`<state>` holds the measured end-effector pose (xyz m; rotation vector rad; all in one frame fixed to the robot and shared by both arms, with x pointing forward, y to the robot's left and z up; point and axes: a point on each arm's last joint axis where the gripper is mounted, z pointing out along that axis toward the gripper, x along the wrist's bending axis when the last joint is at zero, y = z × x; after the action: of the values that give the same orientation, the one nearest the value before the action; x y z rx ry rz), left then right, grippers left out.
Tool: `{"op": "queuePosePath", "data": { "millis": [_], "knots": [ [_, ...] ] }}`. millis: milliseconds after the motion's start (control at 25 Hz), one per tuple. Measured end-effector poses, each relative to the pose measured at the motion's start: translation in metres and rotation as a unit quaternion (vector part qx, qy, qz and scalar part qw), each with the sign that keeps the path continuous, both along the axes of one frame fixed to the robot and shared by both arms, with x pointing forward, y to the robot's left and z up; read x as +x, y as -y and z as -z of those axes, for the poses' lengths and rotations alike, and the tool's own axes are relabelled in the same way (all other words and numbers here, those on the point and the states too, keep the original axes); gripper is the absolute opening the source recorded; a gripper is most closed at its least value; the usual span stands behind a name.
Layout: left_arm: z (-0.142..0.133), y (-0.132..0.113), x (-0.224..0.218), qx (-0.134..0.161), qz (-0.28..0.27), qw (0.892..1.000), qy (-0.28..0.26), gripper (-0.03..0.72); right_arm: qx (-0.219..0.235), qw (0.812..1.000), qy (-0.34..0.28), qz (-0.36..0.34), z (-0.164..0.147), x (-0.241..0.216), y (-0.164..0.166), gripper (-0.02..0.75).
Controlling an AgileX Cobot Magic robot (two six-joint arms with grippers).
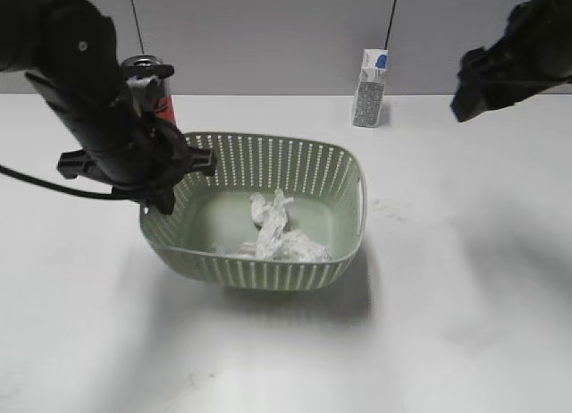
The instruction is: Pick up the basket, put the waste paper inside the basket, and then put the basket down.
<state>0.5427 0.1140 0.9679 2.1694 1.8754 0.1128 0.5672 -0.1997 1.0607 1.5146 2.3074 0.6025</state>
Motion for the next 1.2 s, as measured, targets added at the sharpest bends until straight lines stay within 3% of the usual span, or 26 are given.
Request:
{"op": "queuePosePath", "data": {
  "millis": [120,320,440,560,640,720,920,1200],
  "knots": [
    [0.007,0.013,0.026,-0.009,-0.009,1.000,-0.004,-0.001,-0.005,0.999,-0.014,0.037,-0.007,-0.003,0.027,0.572],
    [0.024,0.025,0.044,-0.021,-0.018,0.999,-0.024,0.033,-0.028,0.999,-0.007,0.043,-0.024,-0.023,0.041,0.567],
    [0.026,0.026,0.045,-0.021,-0.011,0.999,-0.025,0.199,-0.030,0.999,0.007,0.042,-0.032,-0.040,0.045,0.567],
    [0.024,0.027,0.045,-0.019,0.007,1.000,-0.022,0.440,-0.028,0.999,0.012,0.043,-0.034,-0.059,0.049,0.566],
    [0.021,0.026,0.043,-0.013,0.025,0.999,-0.023,0.561,-0.025,0.999,0.014,0.043,-0.034,-0.072,0.051,0.563],
    [0.012,0.022,0.041,-0.010,0.040,0.999,-0.020,0.621,-0.018,0.999,0.015,0.044,-0.032,-0.090,0.053,0.563],
    [-0.027,-0.011,0.044,-0.014,0.038,0.999,0.002,0.645,-0.005,0.999,0.029,0.046,-0.022,-0.140,0.061,0.563],
    [-0.079,-0.098,0.044,0.009,0.007,1.000,0.020,0.631,0.001,0.998,0.042,0.046,0.016,-0.213,0.075,0.563]
  ]
}}
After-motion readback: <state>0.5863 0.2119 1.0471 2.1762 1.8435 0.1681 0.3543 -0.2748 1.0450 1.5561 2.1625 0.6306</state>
